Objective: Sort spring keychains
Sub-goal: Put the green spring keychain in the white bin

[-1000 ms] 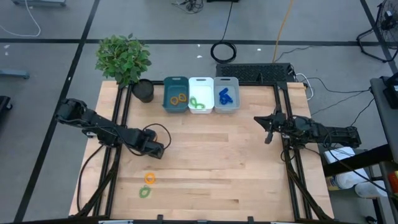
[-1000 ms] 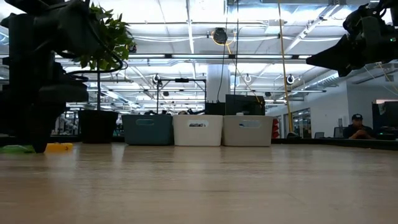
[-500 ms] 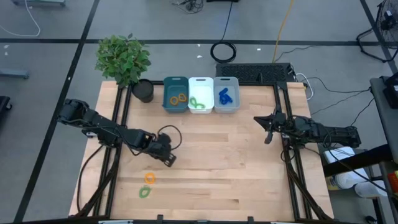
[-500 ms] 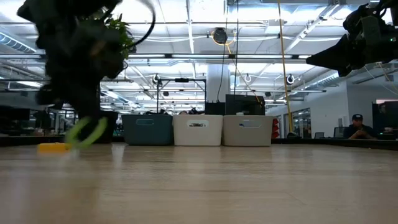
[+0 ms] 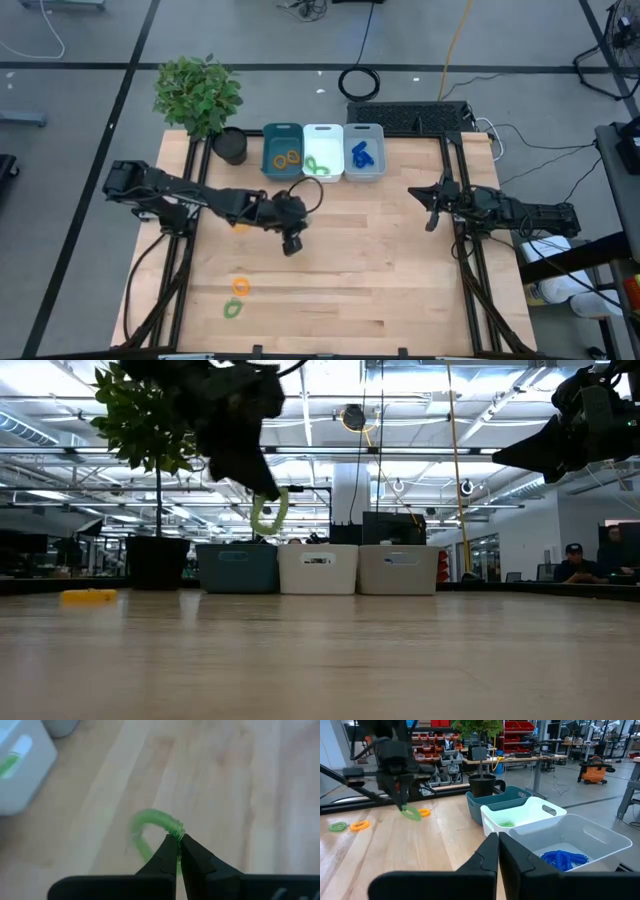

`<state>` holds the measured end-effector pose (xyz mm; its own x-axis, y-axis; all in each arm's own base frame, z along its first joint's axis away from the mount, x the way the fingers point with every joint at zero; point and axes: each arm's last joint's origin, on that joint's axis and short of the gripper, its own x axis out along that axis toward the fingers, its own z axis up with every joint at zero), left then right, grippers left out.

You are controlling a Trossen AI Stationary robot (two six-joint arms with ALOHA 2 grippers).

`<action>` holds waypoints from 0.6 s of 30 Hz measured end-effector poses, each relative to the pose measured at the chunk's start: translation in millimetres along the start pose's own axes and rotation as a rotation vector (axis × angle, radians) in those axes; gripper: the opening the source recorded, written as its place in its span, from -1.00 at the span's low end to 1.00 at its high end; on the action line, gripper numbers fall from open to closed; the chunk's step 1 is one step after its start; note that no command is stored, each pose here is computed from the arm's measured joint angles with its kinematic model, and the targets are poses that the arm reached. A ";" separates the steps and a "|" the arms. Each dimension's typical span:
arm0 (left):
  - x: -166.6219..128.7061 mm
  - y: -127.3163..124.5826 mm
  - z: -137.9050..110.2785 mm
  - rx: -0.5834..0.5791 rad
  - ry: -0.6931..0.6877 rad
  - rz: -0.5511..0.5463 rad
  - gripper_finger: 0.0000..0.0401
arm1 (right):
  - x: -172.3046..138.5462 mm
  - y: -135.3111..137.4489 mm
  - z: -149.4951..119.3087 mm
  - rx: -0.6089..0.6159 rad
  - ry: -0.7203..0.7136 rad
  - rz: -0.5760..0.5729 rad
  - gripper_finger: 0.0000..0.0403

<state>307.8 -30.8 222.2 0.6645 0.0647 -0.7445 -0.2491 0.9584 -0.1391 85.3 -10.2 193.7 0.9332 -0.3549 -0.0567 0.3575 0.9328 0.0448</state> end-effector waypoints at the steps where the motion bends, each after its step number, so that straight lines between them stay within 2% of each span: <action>1: 2.6 0.9 3.6 0.040 -0.001 0.006 -0.97 | 0.1 0.0 0.0 0.000 0.001 0.000 -1.00; 6: 14.1 3.3 27.6 0.177 -0.037 0.062 -0.97 | 0.1 0.0 -0.1 0.000 0.001 0.000 -1.00; 10: 23.3 16.7 45.8 0.258 -0.048 0.118 -0.97 | 0.5 0.3 0.3 0.000 0.001 0.001 -1.00; 18: 32.4 70.5 75.0 0.335 -0.048 0.239 -0.97 | 2.0 0.7 -0.7 -0.006 0.015 -0.001 -1.00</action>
<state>364.6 59.8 237.2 0.6498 0.3015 -0.6977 -0.1628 0.9519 0.2597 87.4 -10.2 192.9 0.9322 -0.3547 -0.0720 0.3580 0.9329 0.0389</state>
